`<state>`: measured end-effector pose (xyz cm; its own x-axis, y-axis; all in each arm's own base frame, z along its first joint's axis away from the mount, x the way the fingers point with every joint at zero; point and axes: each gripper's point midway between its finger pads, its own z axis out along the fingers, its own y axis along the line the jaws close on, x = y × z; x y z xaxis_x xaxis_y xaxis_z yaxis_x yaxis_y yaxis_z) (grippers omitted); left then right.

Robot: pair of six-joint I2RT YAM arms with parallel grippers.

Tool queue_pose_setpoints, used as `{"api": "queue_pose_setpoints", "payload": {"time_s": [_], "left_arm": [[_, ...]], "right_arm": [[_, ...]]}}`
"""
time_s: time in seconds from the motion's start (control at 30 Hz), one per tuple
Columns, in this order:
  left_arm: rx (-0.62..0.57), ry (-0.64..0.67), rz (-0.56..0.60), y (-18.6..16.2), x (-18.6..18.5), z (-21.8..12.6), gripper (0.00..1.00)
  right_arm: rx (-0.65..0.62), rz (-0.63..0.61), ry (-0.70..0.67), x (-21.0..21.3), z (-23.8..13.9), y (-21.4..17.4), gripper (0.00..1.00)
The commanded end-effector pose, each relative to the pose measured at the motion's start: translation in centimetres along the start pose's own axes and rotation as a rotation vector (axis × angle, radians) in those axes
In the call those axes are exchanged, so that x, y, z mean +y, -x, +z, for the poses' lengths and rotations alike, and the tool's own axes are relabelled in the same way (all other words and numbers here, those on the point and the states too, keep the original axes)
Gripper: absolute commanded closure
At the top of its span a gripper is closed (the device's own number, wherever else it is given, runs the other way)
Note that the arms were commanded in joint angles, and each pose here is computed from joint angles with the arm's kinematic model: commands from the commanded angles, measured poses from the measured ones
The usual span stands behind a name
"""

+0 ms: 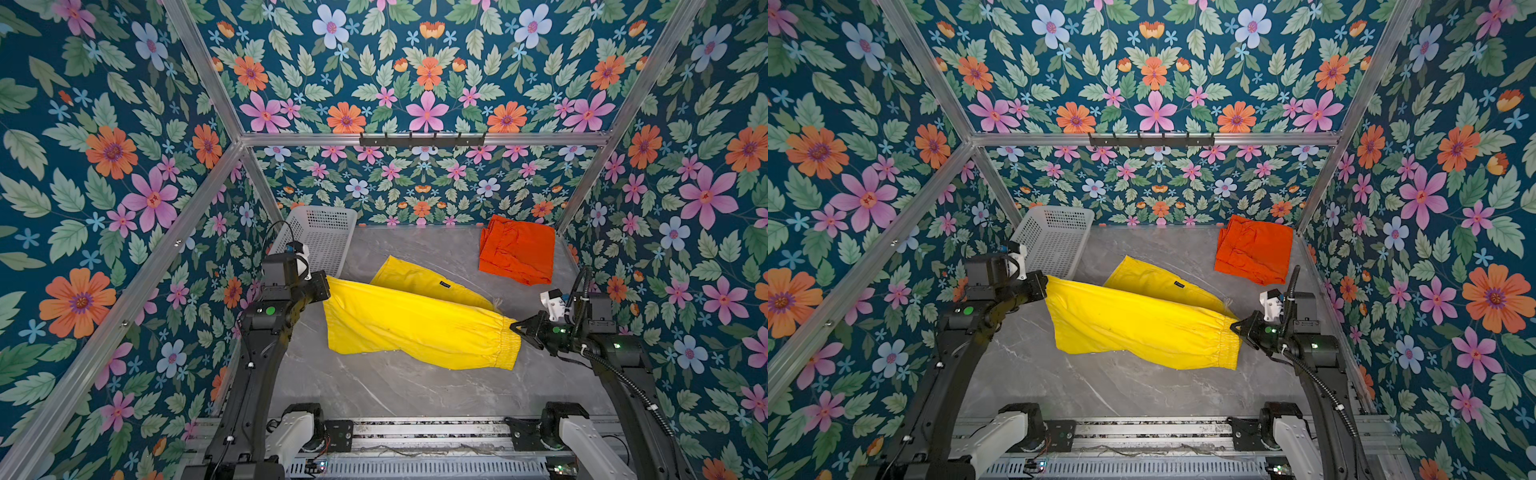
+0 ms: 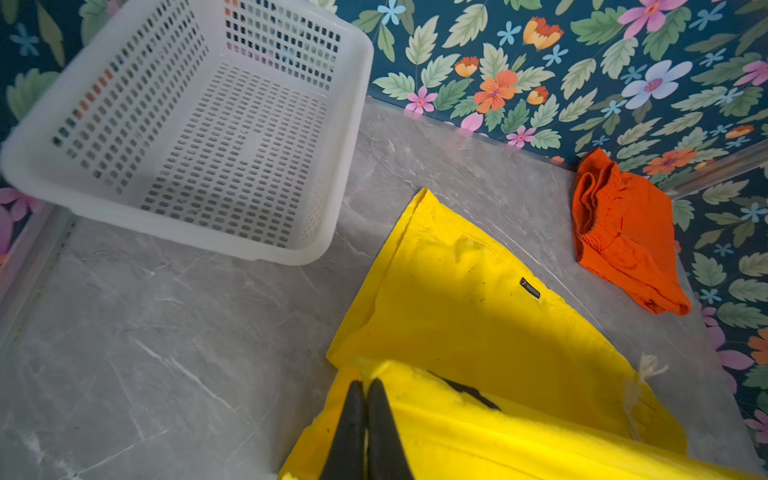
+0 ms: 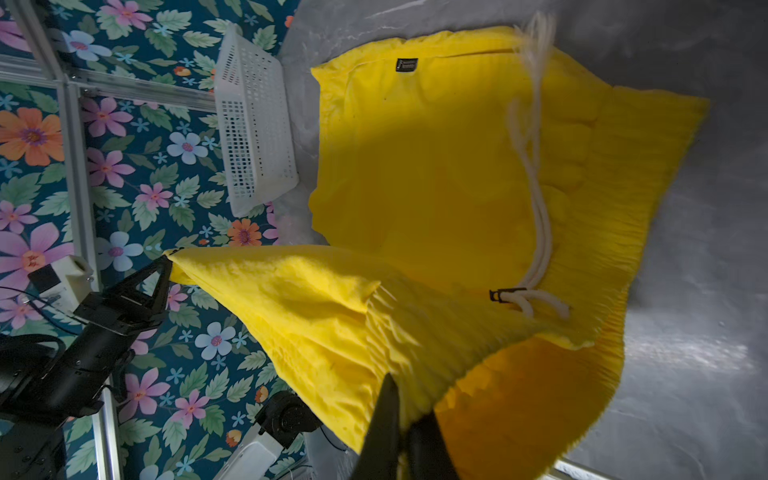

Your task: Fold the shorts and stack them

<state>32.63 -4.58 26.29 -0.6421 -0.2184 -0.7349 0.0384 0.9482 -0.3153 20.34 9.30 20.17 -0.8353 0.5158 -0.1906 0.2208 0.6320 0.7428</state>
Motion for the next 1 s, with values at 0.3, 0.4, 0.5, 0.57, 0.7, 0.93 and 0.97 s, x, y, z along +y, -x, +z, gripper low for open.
{"api": "queue_pose_setpoints", "payload": {"time_s": [0.3, 0.4, 0.5, 0.57, 0.7, 0.93, 0.97], "left_arm": [[0.014, -0.141, 0.141, 4.6, -3.9, 6.6, 1.0], [0.012, -0.16, 0.174, 5.7, -5.2, 7.6, 1.0], [0.003, -0.184, 0.197, 6.7, -6.4, 8.3, 1.0], [0.001, -0.196, 0.209, 7.0, -7.1, 8.9, 1.0], [0.012, -0.215, 0.226, 7.1, -8.1, 10.1, 1.0], [0.004, -0.231, 0.224, 7.6, -8.6, 12.2, 1.0], [0.007, -0.236, 0.223, 7.6, -8.8, 12.5, 1.0]], "right_arm": [[-0.04, 0.192, -0.152, -4.5, 1.0, 2.8, 1.0], [-0.047, 0.218, -0.139, -4.7, 1.1, 3.5, 1.0], [-0.057, 0.223, -0.134, -4.8, 1.1, 4.0, 1.0], [-0.053, 0.229, -0.134, -5.0, 1.3, 4.1, 1.0], [-0.054, 0.237, -0.139, -5.4, 1.5, 4.3, 1.0], [-0.054, 0.276, -0.133, -6.6, 2.1, 5.1, 1.0], [-0.053, 0.279, -0.13, -6.7, 2.3, 5.1, 1.0]]}}
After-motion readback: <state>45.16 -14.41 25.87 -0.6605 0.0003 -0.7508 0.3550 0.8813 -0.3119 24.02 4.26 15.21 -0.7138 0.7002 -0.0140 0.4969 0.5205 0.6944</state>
